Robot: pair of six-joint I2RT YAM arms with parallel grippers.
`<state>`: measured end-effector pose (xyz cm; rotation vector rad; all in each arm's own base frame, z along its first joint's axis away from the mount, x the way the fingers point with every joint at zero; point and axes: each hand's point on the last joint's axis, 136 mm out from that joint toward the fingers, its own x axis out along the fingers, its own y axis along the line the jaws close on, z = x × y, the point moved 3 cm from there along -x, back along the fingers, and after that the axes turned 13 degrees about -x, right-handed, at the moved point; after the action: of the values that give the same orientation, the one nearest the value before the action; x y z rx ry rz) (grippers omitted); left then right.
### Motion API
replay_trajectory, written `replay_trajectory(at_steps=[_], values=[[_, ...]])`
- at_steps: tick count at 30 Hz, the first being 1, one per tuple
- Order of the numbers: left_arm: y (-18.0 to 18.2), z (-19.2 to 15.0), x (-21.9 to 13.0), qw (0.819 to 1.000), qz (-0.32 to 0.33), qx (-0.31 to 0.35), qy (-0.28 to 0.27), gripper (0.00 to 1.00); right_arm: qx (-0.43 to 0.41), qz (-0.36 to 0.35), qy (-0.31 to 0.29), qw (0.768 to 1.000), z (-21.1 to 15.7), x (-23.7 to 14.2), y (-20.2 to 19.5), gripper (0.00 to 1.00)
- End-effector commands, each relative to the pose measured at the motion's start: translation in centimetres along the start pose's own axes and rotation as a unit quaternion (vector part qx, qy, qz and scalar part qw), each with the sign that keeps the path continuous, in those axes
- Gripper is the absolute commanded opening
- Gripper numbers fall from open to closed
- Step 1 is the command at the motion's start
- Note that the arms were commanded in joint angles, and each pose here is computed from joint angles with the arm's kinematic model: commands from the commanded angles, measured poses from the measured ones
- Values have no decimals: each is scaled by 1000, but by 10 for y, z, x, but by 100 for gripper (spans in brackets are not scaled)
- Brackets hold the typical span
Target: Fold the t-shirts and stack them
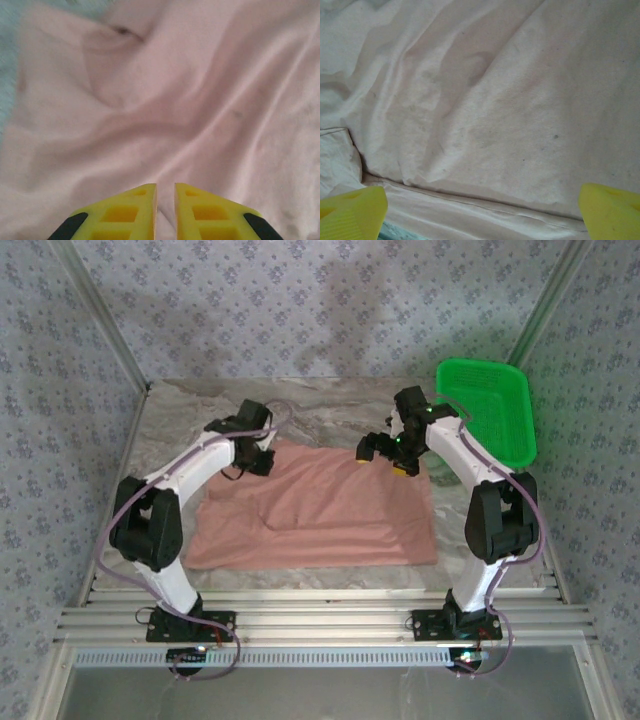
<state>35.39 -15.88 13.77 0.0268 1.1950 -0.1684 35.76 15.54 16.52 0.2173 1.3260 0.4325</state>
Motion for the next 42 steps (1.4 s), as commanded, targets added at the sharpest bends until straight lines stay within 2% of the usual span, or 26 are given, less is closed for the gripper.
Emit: replay_trajectory(at_steps=[1, 3, 5, 9, 11, 16, 20, 28, 34, 39, 42], values=[[-6, -19, -10, 999, 3, -29, -16, 16, 4, 10, -2, 1000, -7, -6, 2, 100], [0, -23, -11, 998, 7, -63, -28, 16, 4, 13, -2, 1000, -8, -6, 1, 100], [16, -15, -14, 993, -1, -118, -30, 23, 3, 16, -4, 1000, -10, -7, 1, 100], [46, 28, -24, 989, 10, -137, -62, 54, -3, 23, -10, 1000, -12, -10, 4, 100], [62, 46, -20, 988, 16, -143, -57, 66, -7, 26, -12, 1000, -15, -12, 6, 100], [95, 84, 12, 985, 16, -166, -35, 73, -12, 31, -11, 999, -24, -16, 11, 100], [95, 107, 40, 987, -6, -161, -23, 73, -15, 29, -6, 999, -34, -18, 14, 100], [90, 121, 89, 981, -40, -191, 4, 71, -17, 25, 0, 1000, -49, -19, 16, 100], [78, 110, 111, 980, -53, -188, 42, 66, -19, 23, 1, 1000, -49, -21, 16, 100], [67, 104, 113, 978, -84, -186, 50, 45, -21, 25, 0, 999, -44, -21, 17, 100], [66, 101, 108, 978, -85, -182, 50, 27, -22, 26, -3, 999, -41, -21, 18, 100]])
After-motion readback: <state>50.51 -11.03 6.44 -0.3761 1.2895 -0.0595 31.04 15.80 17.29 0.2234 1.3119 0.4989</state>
